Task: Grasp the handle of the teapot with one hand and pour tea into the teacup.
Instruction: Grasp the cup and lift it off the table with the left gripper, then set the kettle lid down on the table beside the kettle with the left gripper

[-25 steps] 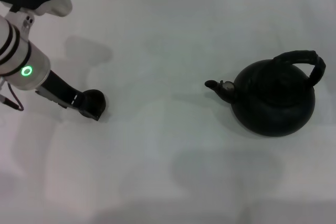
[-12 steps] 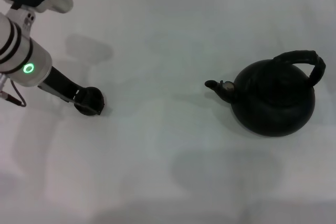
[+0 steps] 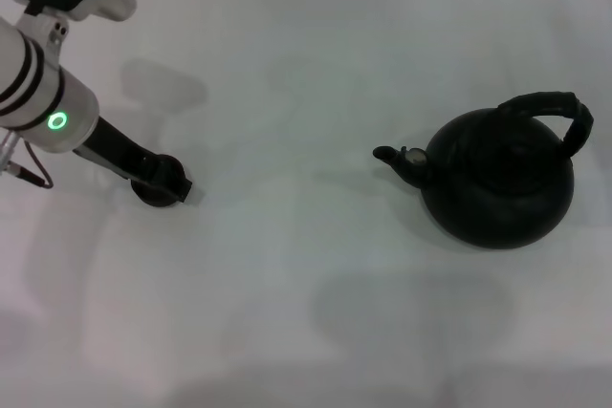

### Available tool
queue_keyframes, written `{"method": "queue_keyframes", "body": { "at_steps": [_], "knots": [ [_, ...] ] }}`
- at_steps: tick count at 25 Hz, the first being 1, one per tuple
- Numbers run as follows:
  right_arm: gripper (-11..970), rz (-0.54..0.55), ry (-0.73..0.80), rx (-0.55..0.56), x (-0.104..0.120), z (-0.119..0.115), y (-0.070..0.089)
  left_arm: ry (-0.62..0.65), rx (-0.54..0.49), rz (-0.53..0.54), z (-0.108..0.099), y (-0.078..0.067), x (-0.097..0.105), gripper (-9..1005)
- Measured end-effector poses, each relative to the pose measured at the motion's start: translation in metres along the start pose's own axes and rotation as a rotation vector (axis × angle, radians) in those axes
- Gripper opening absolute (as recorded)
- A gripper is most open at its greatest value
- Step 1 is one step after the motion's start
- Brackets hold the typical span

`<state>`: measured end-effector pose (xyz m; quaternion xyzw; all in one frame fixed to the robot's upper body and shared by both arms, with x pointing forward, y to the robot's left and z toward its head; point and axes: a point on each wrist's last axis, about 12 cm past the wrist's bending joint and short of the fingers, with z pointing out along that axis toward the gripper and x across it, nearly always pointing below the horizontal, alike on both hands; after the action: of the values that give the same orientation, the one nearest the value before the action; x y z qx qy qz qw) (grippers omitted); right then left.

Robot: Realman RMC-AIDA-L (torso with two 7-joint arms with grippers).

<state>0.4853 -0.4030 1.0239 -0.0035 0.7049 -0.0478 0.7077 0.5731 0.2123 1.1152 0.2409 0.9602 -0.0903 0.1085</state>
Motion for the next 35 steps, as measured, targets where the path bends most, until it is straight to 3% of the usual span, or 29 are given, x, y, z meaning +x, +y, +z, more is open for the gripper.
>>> {"method": "queue_keyframes", "body": {
  "at_steps": [13,18,21,27,35],
  "knots": [
    [874,0.0,0.002,0.0,0.0,0.0,0.0,0.007,-0.003,0.015,0.003,0.001,-0.003,846],
    [873,0.001,0.002,0.0,0.0,0.0,0.0,0.009,-0.002,0.02,0.003,-0.001,-0.005,702],
    [873,0.002,0.003,-0.001,0.0,0.0,0.001,0.006,-0.002,0.03,0.001,-0.003,-0.008,702],
    [873,0.0,0.001,-0.005,0.0,0.001,0.001,-0.018,-0.021,0.104,-0.014,-0.013,-0.033,702],
    [872,0.002,-0.007,-0.019,-0.001,0.004,0.005,-0.045,-0.022,0.256,-0.027,-0.047,-0.084,701]
  ]
}}
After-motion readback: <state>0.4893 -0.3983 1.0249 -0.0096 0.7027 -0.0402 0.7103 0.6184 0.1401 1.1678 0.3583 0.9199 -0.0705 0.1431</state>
